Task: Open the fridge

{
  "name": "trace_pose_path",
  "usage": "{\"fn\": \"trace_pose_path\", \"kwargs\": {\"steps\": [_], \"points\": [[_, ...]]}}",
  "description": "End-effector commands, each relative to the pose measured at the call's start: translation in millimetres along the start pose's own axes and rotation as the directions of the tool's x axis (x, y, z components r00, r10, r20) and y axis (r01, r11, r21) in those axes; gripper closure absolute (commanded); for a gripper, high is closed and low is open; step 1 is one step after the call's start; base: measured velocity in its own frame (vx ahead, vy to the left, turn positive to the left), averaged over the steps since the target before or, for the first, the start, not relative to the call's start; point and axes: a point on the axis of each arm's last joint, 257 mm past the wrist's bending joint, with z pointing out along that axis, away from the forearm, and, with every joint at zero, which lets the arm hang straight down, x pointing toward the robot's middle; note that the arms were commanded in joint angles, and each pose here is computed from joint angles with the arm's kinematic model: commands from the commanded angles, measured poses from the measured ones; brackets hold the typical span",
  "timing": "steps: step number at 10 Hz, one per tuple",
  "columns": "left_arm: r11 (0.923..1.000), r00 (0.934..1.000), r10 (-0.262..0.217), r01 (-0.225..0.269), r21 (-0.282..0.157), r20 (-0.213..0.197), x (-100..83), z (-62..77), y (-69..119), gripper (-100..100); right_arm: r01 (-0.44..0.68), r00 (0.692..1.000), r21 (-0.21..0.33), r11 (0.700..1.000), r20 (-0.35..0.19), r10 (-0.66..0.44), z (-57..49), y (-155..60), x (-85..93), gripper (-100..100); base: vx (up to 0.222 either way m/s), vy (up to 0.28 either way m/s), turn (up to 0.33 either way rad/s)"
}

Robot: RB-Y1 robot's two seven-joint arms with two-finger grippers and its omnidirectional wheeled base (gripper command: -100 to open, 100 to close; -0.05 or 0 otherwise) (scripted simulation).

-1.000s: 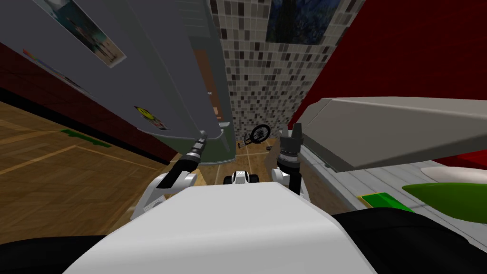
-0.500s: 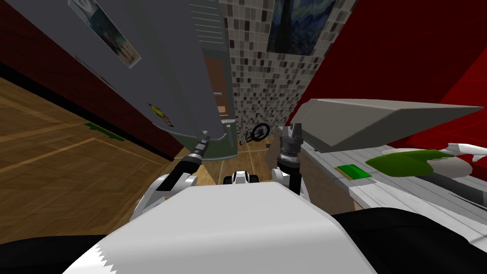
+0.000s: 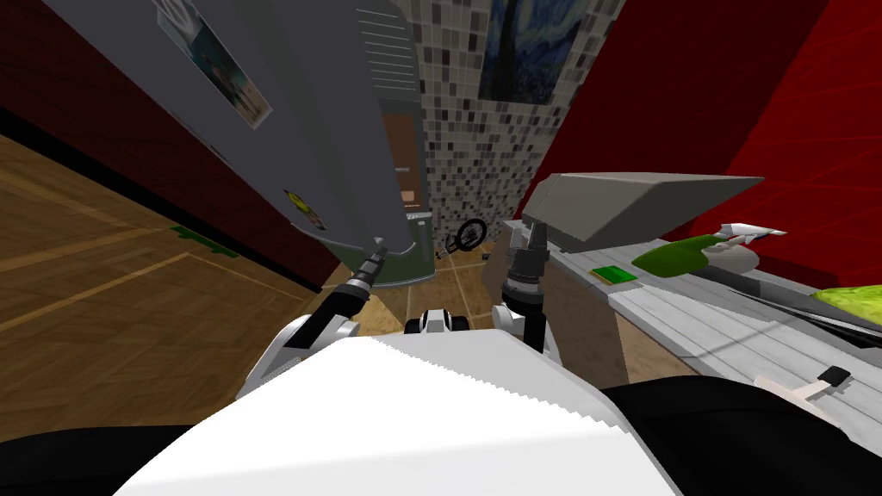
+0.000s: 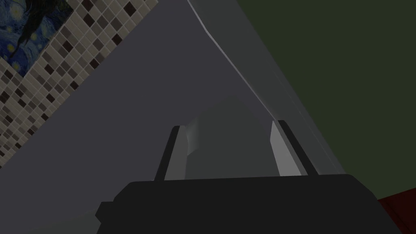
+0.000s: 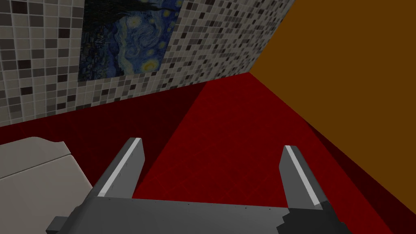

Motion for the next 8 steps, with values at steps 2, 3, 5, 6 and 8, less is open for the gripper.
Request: {"fn": "trace_pose_path", "kwargs": {"steps": [2, 3, 5, 6, 8], "points": [[0.9988, 0.9999, 0.012, -0.012, 0.049, -0.008, 0.4, -1.9, -17.6, 100, 0.0, 1.0, 0.0, 1.0, 0.0, 0.0, 0.0, 0, 0.0, 0, -0.16, 0.162, -0.075], [0.9978, 0.9995, 0.013, -0.011, 0.065, -0.028, 6.8, -3.1, -23.0, 100, 0.0, 1.0, 0.0, 1.0, 0.0, 0.0, 0.0, 0, 0.0, 0, -0.159, 0.222, -0.091], [0.9967, 0.9987, 0.013, -0.01, 0.08, -0.048, 13.3, -4.6, -28.3, 100, 0.0, 1.0, 0.0, 1.0, 0.0, 0.0, 0.0, 0, 0.0, 0, -0.14, 0.197, -0.078], [0.9954, 0.9975, 0.014, -0.008, 0.096, -0.069, 19.7, -6.3, -33.5, 100, 0.0, 1.0, 0.0, 1.0, 0.0, 0.0, 0.0, 0, 0.0, 0, -0.222, 0.241, -0.157], [0.9938, 0.9959, 0.015, -0.005, 0.111, -0.089, 26.1, -8.2, -38.5, 100, 0.0, 1.0, 0.0, 1.0, 0.0, 0.0, 0.0, 0, 0.0, 0, -0.215, 0.195, -0.064]]}}
